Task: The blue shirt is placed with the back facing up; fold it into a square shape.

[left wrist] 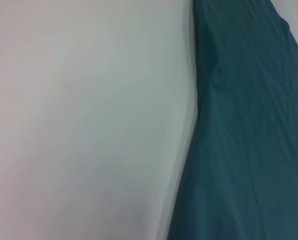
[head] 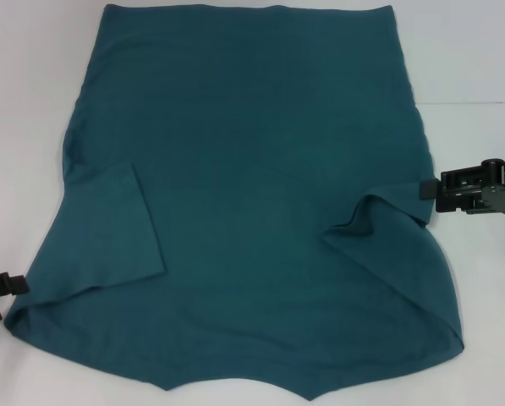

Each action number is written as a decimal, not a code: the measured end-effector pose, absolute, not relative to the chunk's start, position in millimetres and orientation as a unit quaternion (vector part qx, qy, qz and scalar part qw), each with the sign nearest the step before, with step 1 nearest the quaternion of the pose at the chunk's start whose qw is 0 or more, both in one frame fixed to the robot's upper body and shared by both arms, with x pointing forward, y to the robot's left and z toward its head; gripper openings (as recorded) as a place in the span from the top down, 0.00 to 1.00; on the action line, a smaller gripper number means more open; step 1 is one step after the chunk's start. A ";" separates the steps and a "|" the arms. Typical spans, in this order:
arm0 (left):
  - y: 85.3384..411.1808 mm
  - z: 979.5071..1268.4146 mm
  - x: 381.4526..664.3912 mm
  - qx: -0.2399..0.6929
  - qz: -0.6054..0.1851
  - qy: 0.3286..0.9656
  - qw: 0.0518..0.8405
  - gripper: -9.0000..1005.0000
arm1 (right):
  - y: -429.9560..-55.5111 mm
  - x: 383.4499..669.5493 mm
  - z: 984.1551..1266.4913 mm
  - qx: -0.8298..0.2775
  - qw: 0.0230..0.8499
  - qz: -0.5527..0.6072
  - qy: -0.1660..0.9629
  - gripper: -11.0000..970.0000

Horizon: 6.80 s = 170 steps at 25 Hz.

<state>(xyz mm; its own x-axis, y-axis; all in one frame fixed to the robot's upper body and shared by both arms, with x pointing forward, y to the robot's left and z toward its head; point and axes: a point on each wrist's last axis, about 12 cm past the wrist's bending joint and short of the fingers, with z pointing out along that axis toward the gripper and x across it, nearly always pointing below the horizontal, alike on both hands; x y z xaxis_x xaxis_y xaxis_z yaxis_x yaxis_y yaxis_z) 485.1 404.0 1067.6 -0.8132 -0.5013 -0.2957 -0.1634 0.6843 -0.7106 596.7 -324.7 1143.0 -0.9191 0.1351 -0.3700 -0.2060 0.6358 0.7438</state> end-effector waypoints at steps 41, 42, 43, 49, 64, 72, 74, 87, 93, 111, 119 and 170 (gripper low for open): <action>363.1 1061.0 508.1 -0.139 -0.392 0.887 0.198 0.21 | -328.3 596.5 1142.7 -0.008 0.209 0.429 0.879 0.43; 362.7 1061.1 508.8 -0.139 -0.392 0.888 0.197 0.21 | -328.4 596.5 1142.8 -0.008 0.209 0.429 0.879 0.43; 362.4 1061.1 509.6 -0.142 -0.392 0.888 0.194 0.21 | -328.4 596.5 1142.8 -0.009 0.209 0.429 0.879 0.43; 364.7 1062.0 509.4 -0.154 -0.391 0.888 0.188 0.24 | -329.4 595.3 1142.0 -0.011 0.211 0.429 0.879 0.43; 364.8 1063.5 511.5 -0.147 -0.388 0.890 0.190 0.63 | -337.2 590.1 1138.3 -0.005 0.211 0.424 0.881 0.43; 366.6 1068.5 512.4 -0.136 -0.395 0.887 0.196 0.95 | -351.5 579.5 1139.9 -0.032 0.185 0.402 0.896 0.43; 367.2 1068.7 513.2 -0.138 -0.394 0.887 0.198 0.97 | -359.3 574.5 1142.2 -0.040 0.172 0.390 0.904 0.43; 365.4 1068.5 515.8 -0.137 -0.394 0.887 0.199 0.97 | -363.5 557.2 1121.2 -0.114 0.139 0.332 0.926 0.43; 365.5 1068.4 515.9 -0.138 -0.394 0.887 0.200 0.97 | -356.3 558.2 1113.1 -0.120 0.135 0.319 0.930 0.43; 365.7 1067.3 516.3 -0.142 -0.391 0.887 0.201 0.97 | -338.1 561.4 1102.3 -0.142 0.128 0.306 0.933 0.43; 365.4 1067.2 516.2 -0.142 -0.392 0.887 0.200 0.97 | -328.5 564.0 1097.0 -0.156 0.125 0.294 0.935 0.43; 362.5 1072.2 514.2 -0.115 -0.406 0.885 0.196 0.97 | -306.0 565.2 1096.3 -0.164 0.077 0.314 0.932 0.93</action>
